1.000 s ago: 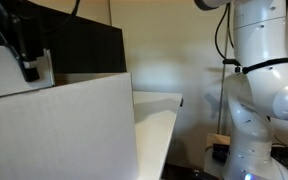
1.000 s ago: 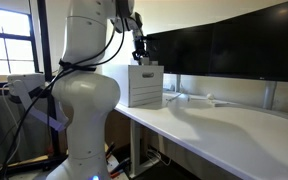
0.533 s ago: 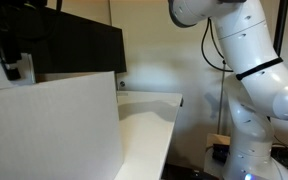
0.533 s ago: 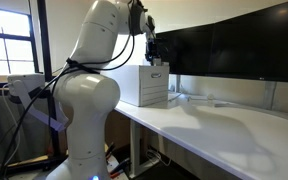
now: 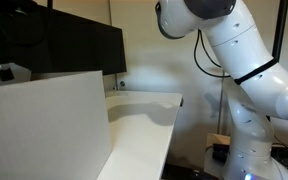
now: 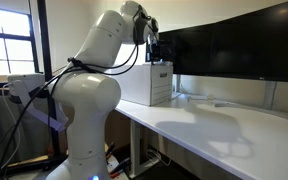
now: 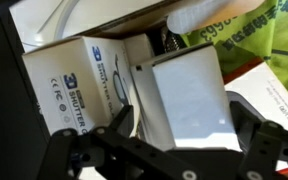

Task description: Put the left and right small boxes in the big box, respectively

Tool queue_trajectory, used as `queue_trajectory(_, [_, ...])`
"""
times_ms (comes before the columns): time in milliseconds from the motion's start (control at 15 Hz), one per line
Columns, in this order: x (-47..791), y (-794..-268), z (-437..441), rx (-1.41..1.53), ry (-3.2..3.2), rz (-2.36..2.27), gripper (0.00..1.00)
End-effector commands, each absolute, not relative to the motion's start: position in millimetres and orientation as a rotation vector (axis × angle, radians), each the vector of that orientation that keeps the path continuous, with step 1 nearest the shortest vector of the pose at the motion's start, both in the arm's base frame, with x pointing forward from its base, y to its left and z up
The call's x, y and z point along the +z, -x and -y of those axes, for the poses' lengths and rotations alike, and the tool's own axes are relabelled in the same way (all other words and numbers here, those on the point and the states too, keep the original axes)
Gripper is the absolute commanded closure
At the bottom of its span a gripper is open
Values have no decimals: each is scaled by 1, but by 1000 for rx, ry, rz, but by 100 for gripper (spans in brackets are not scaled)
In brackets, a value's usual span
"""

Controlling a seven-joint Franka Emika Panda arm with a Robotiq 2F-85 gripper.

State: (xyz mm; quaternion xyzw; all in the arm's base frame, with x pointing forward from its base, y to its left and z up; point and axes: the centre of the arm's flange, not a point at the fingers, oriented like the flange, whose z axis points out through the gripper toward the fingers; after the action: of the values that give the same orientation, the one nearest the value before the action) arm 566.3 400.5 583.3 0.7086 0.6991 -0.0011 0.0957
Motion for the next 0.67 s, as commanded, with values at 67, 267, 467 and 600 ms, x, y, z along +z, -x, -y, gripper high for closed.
queue_trajectory(67, [590,-596,-407,2,-2066,-2077,0])
queue_trajectory(267, [600,-595,-405,16,-2062,-2089,0])
queue_trajectory(467, [615,-594,-399,41,-2064,-2100,0])
queue_trajectory(600, [625,-591,-395,72,-2064,-2096,0])
